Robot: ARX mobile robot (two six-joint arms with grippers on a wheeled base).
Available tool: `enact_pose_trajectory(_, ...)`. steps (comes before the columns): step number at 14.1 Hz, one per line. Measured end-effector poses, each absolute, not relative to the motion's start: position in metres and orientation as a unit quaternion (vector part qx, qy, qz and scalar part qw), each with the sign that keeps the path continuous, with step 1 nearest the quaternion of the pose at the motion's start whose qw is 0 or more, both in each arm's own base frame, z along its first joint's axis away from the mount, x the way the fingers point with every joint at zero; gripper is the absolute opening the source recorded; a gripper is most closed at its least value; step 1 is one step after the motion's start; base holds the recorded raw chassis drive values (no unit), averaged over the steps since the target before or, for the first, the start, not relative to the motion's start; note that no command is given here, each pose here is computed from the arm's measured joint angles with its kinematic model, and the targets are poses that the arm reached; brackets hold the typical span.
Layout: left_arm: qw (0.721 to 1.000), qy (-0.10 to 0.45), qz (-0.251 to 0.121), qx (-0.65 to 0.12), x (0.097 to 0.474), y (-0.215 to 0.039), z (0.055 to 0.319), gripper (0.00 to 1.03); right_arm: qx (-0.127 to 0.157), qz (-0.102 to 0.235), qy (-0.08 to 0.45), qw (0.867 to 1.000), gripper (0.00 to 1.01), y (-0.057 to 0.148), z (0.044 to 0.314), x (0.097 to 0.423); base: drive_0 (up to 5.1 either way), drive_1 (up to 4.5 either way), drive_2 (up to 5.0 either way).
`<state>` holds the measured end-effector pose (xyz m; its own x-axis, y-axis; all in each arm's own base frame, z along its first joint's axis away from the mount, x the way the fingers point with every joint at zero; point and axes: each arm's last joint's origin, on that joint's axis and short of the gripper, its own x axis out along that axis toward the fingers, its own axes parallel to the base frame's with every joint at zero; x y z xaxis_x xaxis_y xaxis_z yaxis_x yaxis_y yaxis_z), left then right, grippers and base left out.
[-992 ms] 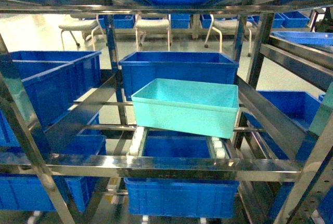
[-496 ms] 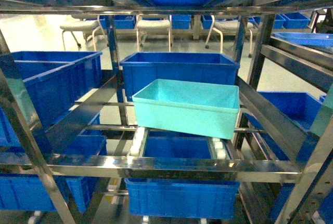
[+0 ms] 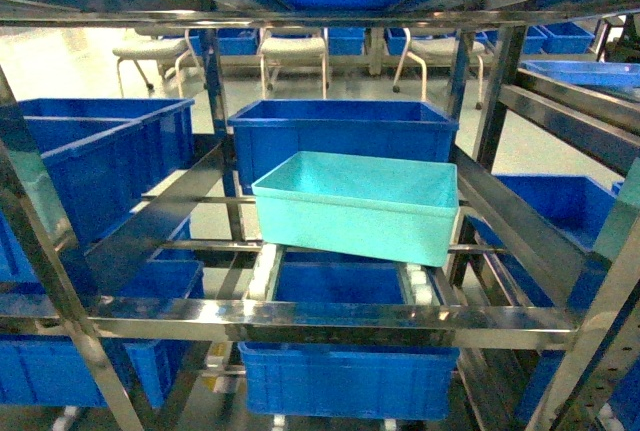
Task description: Organize blue bins on left shelf correctly
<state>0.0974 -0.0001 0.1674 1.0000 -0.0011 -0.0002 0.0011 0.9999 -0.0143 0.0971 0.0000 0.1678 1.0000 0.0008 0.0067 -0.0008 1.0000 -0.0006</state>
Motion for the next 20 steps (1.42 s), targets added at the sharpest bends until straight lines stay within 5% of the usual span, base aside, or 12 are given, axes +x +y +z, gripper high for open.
enact_pose_trajectory(1, 1.0, 0.0, 0.0, -0.007, 0.0974, -0.0001, 0.1674, 0.11, 0.0, 0.0, -0.003, 1.0, 0.08, 0.0, 0.1678, 0.0971, 0.0, 0.0, 0.0)
enact_pose_trajectory(5, 1.0, 0.0, -0.001, -0.007, 0.0974, -0.0001, 0.1674, 0.71, 0.0, 0.0, -0.003, 1.0, 0.7, 0.0, 0.1678, 0.0971, 0.0, 0.0, 0.0)
enact_pose_trajectory(8, 1.0, 0.0, 0.0, -0.007, 0.0974, -0.0001, 0.1674, 1.0, 0.0, 0.0, -0.003, 1.0, 0.99, 0.0, 0.1678, 0.0971, 0.0, 0.0, 0.0)
enact_pose_trajectory(20, 1.0, 0.0, -0.001, -0.007, 0.0974, -0.0001, 0.1674, 0.98, 0.0, 0.0, -0.003, 1.0, 0.98, 0.0, 0.1678, 0.0971, 0.0, 0.0, 0.0)
